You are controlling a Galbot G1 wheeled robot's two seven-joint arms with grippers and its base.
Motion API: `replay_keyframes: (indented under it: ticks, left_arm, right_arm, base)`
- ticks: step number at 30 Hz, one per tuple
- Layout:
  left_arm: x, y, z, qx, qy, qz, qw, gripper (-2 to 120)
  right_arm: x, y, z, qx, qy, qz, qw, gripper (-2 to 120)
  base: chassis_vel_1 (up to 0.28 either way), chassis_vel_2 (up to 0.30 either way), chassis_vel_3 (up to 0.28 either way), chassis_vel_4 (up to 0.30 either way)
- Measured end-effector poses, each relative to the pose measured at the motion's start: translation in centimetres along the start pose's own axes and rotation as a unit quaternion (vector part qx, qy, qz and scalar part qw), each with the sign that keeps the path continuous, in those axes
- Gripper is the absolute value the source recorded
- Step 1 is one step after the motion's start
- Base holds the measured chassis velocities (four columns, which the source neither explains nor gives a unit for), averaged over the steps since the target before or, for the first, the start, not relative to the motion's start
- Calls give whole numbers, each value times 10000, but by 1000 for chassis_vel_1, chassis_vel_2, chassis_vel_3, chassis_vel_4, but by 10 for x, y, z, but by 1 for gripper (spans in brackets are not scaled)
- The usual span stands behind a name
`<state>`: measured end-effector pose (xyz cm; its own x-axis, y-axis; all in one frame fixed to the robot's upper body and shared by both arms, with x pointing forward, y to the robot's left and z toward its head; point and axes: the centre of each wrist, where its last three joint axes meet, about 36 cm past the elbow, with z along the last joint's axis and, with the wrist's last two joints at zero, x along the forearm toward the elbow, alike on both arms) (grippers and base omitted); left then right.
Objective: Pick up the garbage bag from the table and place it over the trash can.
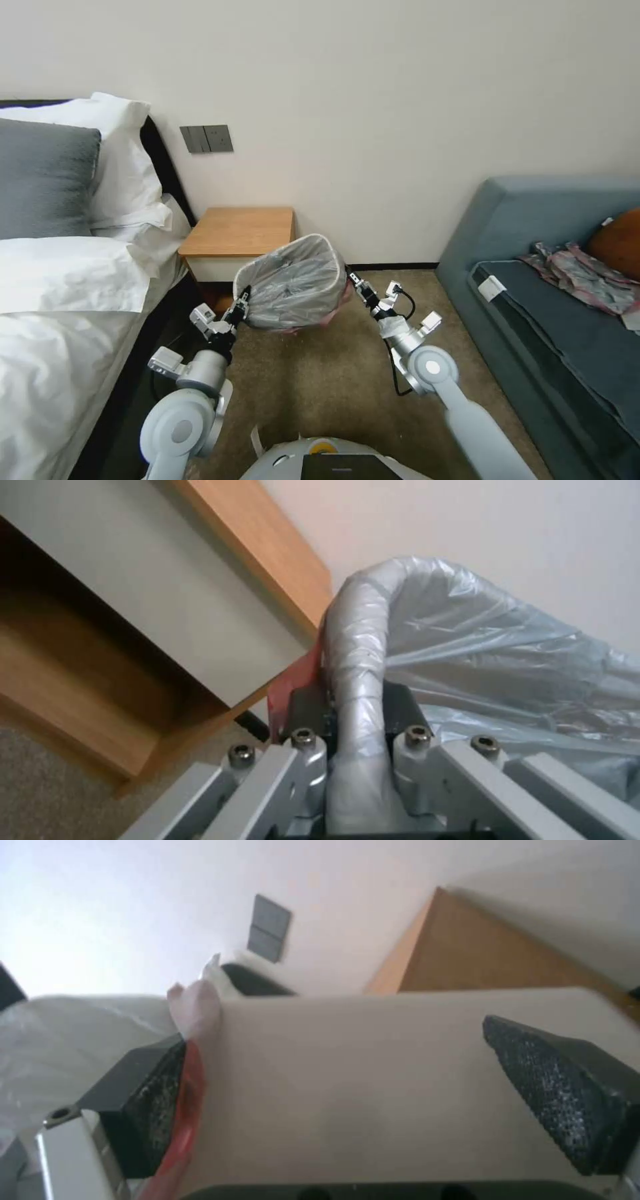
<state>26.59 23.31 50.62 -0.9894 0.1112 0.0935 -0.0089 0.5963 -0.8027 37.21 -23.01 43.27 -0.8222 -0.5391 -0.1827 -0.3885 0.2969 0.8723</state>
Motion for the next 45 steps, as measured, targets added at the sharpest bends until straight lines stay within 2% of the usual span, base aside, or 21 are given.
replay_keyframes:
  ticks: [8, 13, 16, 21, 25, 26, 28, 29, 32, 33, 35, 36, 39, 40, 42, 43, 44, 45]
  left_arm:
    - [0, 0, 0, 82, 39, 24, 10000, 5]
    - [-2, 1, 4, 96, 98, 0, 9999, 5]
    - [-3, 3, 5, 62, 103, -40, 9999, 5]
    - [-5, 7, 6, -143, 43, -130, 9998, 5]
    - [-7, 15, 9, -700, -83, -204, 9973, 5]
    - [-7, 15, 9, -700, -83, -204, 9973, 5]
    - [-8, 21, 15, -1216, -167, -124, 9924, 5]
    - [-8, 21, 15, -1216, -167, -124, 9924, 5]
    - [-9, 24, 21, -1510, -133, -44, 9884, 5]
    - [-9, 24, 21, -1510, -133, -44, 9884, 5]
    - [-15, 27, 25, -1739, -70, 0, 9847, 5]
    - [-15, 27, 25, -1739, -70, 0, 9847, 5]
    - [-31, 31, 29, -2088, 142, 237, 9776, 5]
    - [-31, 31, 29, -2088, 142, 237, 9776, 5]
    - [-31, 35, 30, -2260, 229, 304, 9734, 5]
    - [-29, 36, 30, -2351, 236, 324, 9711, 5]
    - [-29, 36, 30, -2351, 236, 324, 9711, 5]
    - [-29, 37, 30, -2414, 222, 334, 9696, 5]
  right_arm:
    - [20, -3, -12, -8, -148, -39, 9999, 100]
    - [23, 5, -11, -230, -68, -372, 9990, 100]
    - [24, 9, -11, -360, 3, -520, 9980, 100]
    - [31, 12, -23, -206, -106, -487, 9985, 100]
    - [40, 28, -49, 381, -196, -465, 9980, 100]
    - [40, 28, -49, 381, -196, -465, 9980, 100]
    - [33, 51, -74, 1209, -24, -545, 9912, 100]
    - [33, 51, -74, 1209, -24, -545, 9912, 100]
    - [7, 89, -99, 2307, 588, -826, 9677, 100]
    - [7, 89, -99, 2307, 588, -826, 9677, 100]
    - [-9, 118, -103, 2990, 1141, -946, 9427, 100]
    - [-9, 118, -103, 2990, 1141, -946, 9427, 100]
    - [-13, 147, -107, 4069, 1880, -1003, 8883, 89]
    - [-13, 147, -107, 4069, 1880, -1003, 8883, 89]
    - [-21, 153, -105, 4523, 2298, -1107, 8546, 80]
    - [-28, 157, -105, 4796, 2502, -1208, 8323, 75]
    - [-28, 157, -105, 4796, 2502, -1208, 8323, 75]
    - [-35, 159, -105, 4965, 2649, -1282, 8166, 72]
  base:
    - [0, 0, 0, 0]
    - [0, 0, 0, 0]
    - [0, 0, 0, 0]
    - [0, 0, 0, 0]
    - [0, 0, 0, 0]
    - [0, 0, 0, 0]
    - [0, 0, 0, 0]
    - [0, 0, 0, 0]
    - [0, 0, 0, 0]
    - [0, 0, 0, 0]
    - [0, 0, 0, 0]
    - [0, 0, 0, 0]
    - [0, 0, 0, 0]
    - [0, 0, 0, 0]
    - [0, 0, 0, 0]
    - [0, 0, 0, 0]
    - [0, 0, 0, 0]
    - [0, 0, 0, 0]
